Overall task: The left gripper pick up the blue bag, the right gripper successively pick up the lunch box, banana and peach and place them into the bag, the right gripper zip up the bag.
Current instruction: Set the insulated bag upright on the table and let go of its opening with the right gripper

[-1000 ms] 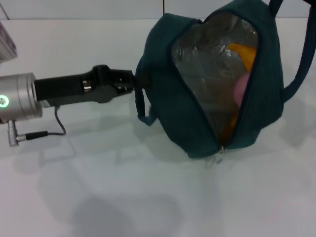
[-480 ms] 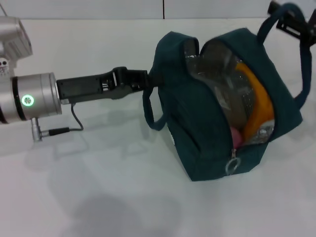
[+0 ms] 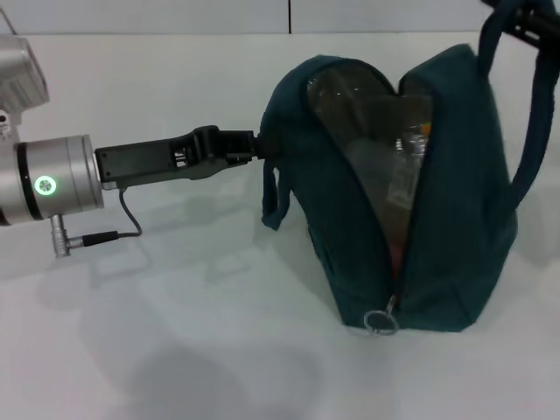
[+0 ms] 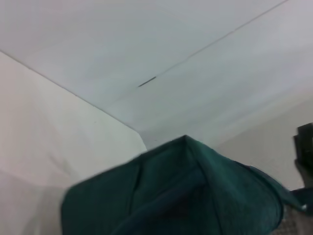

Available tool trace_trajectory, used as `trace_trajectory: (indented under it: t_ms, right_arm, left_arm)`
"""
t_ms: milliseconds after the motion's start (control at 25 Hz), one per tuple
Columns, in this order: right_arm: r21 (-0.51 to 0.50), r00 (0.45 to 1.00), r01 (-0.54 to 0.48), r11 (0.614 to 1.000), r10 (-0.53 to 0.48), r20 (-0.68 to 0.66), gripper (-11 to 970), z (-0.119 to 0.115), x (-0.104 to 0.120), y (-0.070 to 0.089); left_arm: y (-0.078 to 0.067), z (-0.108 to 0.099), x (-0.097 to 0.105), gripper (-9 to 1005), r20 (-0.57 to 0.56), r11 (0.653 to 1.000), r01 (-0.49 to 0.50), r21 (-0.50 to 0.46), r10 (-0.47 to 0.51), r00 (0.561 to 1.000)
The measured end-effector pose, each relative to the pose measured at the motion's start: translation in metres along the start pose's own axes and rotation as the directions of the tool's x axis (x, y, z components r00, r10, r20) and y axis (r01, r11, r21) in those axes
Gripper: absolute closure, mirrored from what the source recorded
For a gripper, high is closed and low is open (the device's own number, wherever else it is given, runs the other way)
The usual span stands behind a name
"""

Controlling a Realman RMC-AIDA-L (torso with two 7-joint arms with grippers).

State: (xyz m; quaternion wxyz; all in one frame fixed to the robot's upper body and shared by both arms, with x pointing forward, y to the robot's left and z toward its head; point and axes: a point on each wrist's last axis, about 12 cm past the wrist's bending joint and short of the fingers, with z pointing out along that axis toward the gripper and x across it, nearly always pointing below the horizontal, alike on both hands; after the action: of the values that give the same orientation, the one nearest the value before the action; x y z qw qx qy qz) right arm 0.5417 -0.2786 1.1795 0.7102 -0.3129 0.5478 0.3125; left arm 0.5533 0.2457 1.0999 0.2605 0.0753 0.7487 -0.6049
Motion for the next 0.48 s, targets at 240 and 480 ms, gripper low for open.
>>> trace_trajectory:
  t_ms: [240, 480]
  right_arm:
    - [0.139, 0.996, -0.059, 0.989, 0.067, -0.059, 220, 0.000, 0.019, -0.017]
    - [0.145, 0.966, -0.130, 0.981, 0.159, -0.204, 221, 0.003, 0.061, -0.019]
  left_arm:
    - [0.001, 0.001, 0.001, 928, 0.005, 1.000, -0.025, -0.006, 0.025, 1.000]
    - [0.002, 0.000, 0.000, 928, 0.019, 0.999, -0.032, -0.010, 0.032, 0.999]
